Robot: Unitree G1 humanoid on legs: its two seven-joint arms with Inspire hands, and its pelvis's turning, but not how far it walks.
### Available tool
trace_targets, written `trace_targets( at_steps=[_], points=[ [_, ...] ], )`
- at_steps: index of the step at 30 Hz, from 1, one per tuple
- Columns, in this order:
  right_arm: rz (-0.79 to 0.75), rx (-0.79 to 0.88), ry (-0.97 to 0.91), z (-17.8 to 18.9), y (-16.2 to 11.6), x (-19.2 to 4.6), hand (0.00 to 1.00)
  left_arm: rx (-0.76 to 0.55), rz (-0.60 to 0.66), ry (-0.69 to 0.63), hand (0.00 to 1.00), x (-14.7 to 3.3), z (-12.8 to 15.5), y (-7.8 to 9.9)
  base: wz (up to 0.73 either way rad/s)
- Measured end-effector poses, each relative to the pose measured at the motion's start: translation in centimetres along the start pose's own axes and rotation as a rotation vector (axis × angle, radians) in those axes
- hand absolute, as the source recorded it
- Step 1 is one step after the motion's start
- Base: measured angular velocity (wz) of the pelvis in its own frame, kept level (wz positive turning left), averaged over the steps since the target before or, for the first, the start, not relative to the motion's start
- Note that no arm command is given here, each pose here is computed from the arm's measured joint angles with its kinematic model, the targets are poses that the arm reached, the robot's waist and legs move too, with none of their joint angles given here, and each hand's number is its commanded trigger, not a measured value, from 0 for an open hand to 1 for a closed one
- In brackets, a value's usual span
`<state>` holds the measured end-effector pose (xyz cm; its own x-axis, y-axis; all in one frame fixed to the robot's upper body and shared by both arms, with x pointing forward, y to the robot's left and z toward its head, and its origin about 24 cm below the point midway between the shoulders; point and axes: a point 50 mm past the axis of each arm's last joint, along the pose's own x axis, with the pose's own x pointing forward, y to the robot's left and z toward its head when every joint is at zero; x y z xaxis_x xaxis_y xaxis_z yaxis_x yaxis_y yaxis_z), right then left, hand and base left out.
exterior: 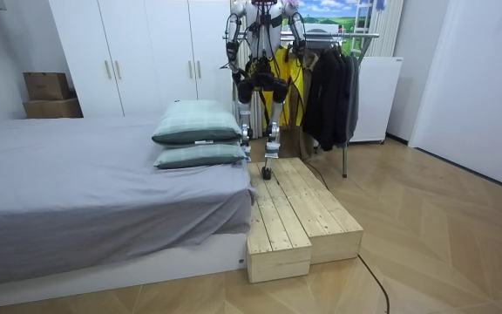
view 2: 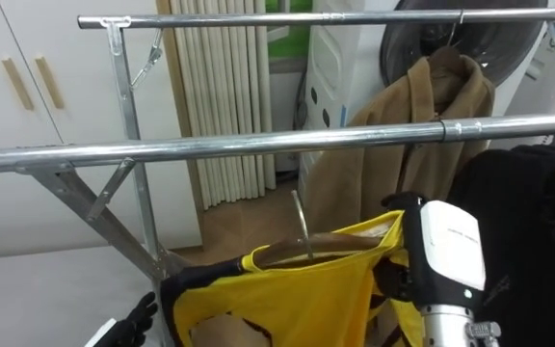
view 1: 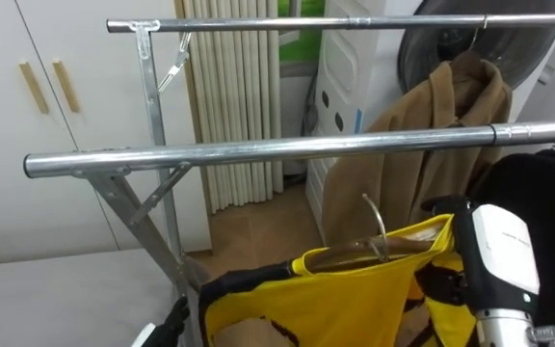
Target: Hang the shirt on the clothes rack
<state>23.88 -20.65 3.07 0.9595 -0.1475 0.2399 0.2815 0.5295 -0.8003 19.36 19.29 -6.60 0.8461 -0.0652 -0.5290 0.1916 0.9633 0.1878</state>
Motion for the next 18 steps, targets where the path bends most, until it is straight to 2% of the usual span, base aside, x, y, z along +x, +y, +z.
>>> trace_targets(
  at_steps=[6, 7, 8, 9, 10, 18],
  points=[
    [0.042, 0.071, 0.037, -0.2, 0.1, 0.2, 0.07, 0.0, 0.016, 0.0, 0.0, 0.0, 0.0, 0.0, 0.0],
    [0.046, 0.073, 0.035, -0.1, 0.1, 0.2, 0.2, 0.0, 0.016, -0.001, 0.0, 0.0, 0.0, 0.0, 0.0],
    [0.052, 0.08, 0.031, 0.0, 0.1, 0.5, 0.26, -0.001, 0.016, -0.002, 0.0, 0.0, 0.0, 0.0, 0.0],
    [0.06, 0.095, 0.029, 0.2, 0.1, 0.8, 0.58, -0.001, 0.015, -0.002, 0.0, 0.0, 0.0, 0.0, 0.0],
    [0.065, 0.112, 0.027, 0.4, 0.0, 1.0, 1.0, -0.002, 0.013, -0.002, 0.0, 0.0, 0.1, -0.1, 0.0],
    [0.096, 0.122, -0.033, 1.6, -0.6, 2.4, 1.0, -0.004, 0.016, -0.007, 0.0, 0.0, 0.1, 0.0, 0.0]
  ],
)
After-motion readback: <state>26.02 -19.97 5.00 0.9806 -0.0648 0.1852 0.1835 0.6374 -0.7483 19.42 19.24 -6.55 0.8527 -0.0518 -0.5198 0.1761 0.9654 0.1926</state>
